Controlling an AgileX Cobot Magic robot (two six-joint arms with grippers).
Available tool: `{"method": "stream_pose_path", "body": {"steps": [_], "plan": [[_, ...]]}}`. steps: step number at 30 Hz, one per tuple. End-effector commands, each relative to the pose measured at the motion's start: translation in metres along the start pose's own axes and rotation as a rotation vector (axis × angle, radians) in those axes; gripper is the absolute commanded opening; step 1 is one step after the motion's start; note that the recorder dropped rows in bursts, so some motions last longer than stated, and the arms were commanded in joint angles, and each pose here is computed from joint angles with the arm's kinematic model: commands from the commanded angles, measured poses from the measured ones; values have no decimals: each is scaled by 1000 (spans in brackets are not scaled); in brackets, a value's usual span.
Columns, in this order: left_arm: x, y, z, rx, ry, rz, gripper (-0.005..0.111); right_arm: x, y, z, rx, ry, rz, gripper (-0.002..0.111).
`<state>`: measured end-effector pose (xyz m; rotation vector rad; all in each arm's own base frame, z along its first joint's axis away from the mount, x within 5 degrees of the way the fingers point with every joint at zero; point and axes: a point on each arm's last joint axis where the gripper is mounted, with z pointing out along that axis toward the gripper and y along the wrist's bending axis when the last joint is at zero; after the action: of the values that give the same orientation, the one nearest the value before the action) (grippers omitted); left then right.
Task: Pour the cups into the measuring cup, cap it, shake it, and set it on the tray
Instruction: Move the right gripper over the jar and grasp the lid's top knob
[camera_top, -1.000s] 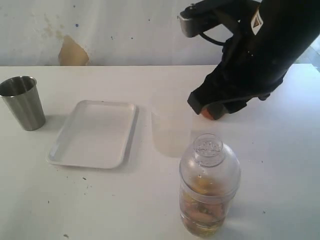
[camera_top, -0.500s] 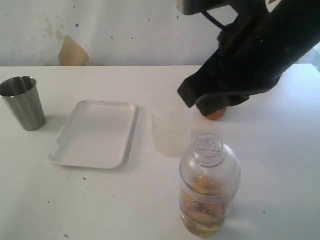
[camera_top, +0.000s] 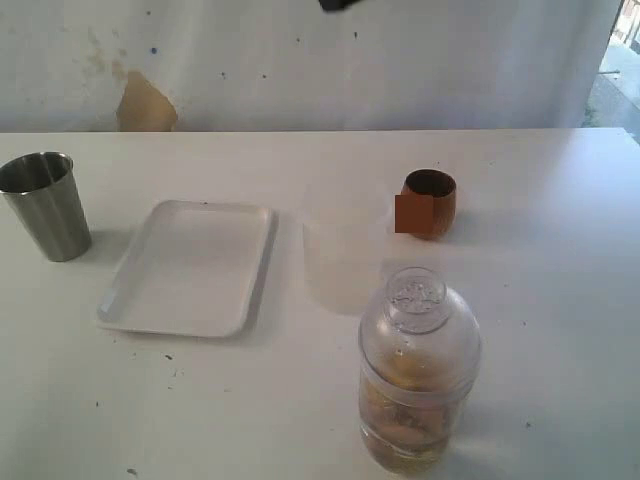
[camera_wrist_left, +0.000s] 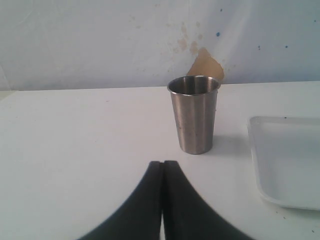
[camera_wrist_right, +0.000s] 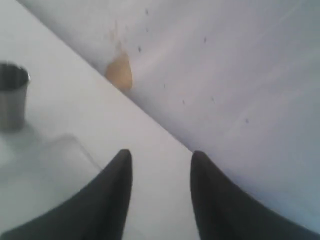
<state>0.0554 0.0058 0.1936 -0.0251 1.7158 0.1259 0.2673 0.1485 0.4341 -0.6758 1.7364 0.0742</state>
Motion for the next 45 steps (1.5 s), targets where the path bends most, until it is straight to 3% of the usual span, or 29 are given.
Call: {"method": "stream_pose_path", "body": {"steps": [1,3,4,5,11,20,25,38,45], "plan": [[1,-1,0,6,2,-14,0,-8,6,6,-55,-119,166,54],[1,-1,0,6,2,-14,0,7,12,11,-107,47,128,56],[1,-1,0,6,2,-14,0,25,17,13,-161,257,-5,55],[1,-1,0,6,2,-14,0,34,17,14,-175,377,-19,55],[1,-1,0,6,2,-14,0,41,15,12,-144,719,71,55],[1,-1,0,6,2,-14,0,19,58,10,-247,688,2,55],[1,-1,0,6,2,-14,0,29,84,0,-269,719,-53,55],[1,-1,0,6,2,-14,0,63,72,-51,-192,761,37,61],[1,-1,0,6,2,-14,0,80,77,-49,-208,821,31,62]]}}
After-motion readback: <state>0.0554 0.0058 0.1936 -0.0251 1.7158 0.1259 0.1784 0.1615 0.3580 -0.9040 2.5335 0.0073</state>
